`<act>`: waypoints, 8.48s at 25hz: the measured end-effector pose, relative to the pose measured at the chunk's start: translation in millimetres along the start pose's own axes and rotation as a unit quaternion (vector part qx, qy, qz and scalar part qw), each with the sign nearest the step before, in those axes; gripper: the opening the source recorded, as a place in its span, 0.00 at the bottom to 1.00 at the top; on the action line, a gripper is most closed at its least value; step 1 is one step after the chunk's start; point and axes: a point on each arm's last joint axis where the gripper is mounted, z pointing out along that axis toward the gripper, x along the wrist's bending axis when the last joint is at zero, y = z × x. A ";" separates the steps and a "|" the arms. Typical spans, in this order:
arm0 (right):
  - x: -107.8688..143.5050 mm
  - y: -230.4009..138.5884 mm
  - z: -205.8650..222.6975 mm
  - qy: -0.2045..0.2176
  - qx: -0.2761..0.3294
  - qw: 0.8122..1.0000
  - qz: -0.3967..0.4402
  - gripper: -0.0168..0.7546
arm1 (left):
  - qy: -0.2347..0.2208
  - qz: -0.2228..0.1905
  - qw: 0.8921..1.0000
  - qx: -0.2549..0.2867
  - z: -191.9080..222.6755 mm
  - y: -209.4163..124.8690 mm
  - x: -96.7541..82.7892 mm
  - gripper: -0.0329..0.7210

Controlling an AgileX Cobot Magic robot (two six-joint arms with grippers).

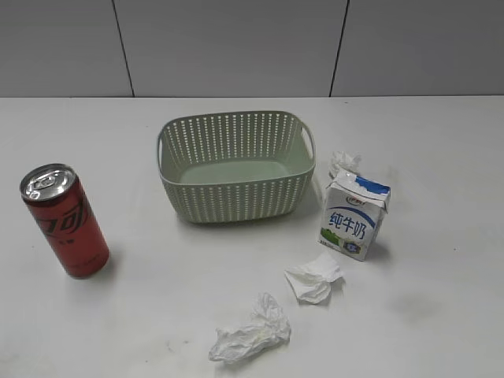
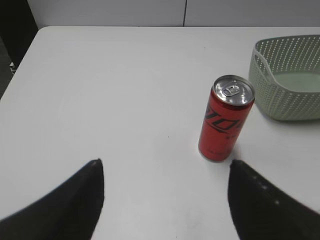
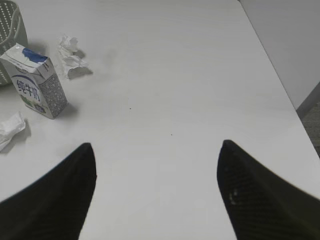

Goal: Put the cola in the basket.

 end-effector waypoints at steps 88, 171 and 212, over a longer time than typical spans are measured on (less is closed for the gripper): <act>0.2 0.0 0.0 0.001 0.000 1.000 0.001 0.76 | -0.133 0.110 0.866 0.469 299.7 78.7 -57.8 0.83; 0.2 0.0 0.0 0.001 0.000 1.000 0.000 0.76 | -0.199 0.255 0.857 0.400 407.9 115.0 -208.2 0.75; 0.2 0.0 0.0 0.001 0.000 1.000 0.000 0.76 | 0.034 0.012 0.953 0.300 228.8 211.6 22.7 0.83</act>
